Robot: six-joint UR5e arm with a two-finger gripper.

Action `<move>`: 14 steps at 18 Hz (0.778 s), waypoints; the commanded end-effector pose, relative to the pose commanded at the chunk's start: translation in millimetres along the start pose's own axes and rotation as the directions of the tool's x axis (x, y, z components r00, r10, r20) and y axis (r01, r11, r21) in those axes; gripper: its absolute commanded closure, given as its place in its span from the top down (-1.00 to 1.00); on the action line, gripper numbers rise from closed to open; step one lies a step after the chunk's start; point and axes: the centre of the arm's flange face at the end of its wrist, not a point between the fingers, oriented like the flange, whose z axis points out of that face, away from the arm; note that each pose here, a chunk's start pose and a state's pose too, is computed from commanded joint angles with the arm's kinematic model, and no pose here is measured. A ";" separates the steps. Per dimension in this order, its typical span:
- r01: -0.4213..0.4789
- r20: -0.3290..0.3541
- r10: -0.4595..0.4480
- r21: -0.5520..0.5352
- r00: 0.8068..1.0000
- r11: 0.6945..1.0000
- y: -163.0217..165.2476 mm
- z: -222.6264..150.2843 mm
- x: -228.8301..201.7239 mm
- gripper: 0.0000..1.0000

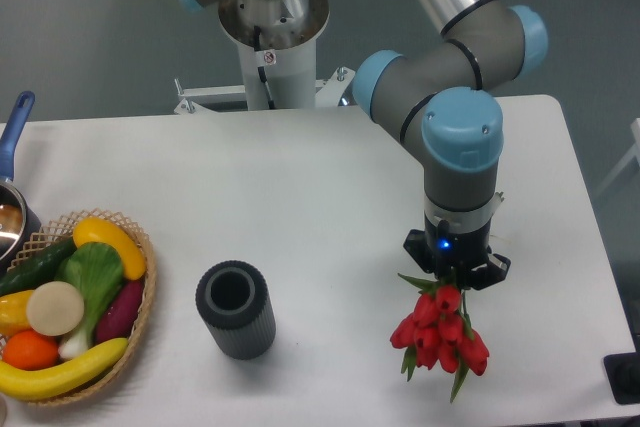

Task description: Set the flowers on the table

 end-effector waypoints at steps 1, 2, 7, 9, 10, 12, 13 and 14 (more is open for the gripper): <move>0.001 -0.003 -0.001 -0.004 1.000 1.000 1.2 3.0 1.8 -0.83; 0.001 -0.003 -0.001 -0.013 1.000 1.000 2.3 5.3 2.2 -0.83; -0.005 -0.003 0.005 -0.016 1.000 1.000 -1.0 7.1 4.1 -0.79; -0.006 -0.008 0.006 -0.021 1.000 1.000 -0.4 11.6 4.9 -0.78; -0.008 -0.015 0.008 -0.023 1.000 1.000 -1.1 16.4 6.1 -0.77; -0.018 -0.025 0.017 -0.027 1.000 0.999 -2.0 23.9 7.2 -0.77; -0.019 -0.031 0.019 -0.028 0.999 0.999 -3.0 29.1 8.1 -0.77; -0.020 -0.037 0.018 -0.031 0.999 0.999 -5.3 33.3 10.5 -0.74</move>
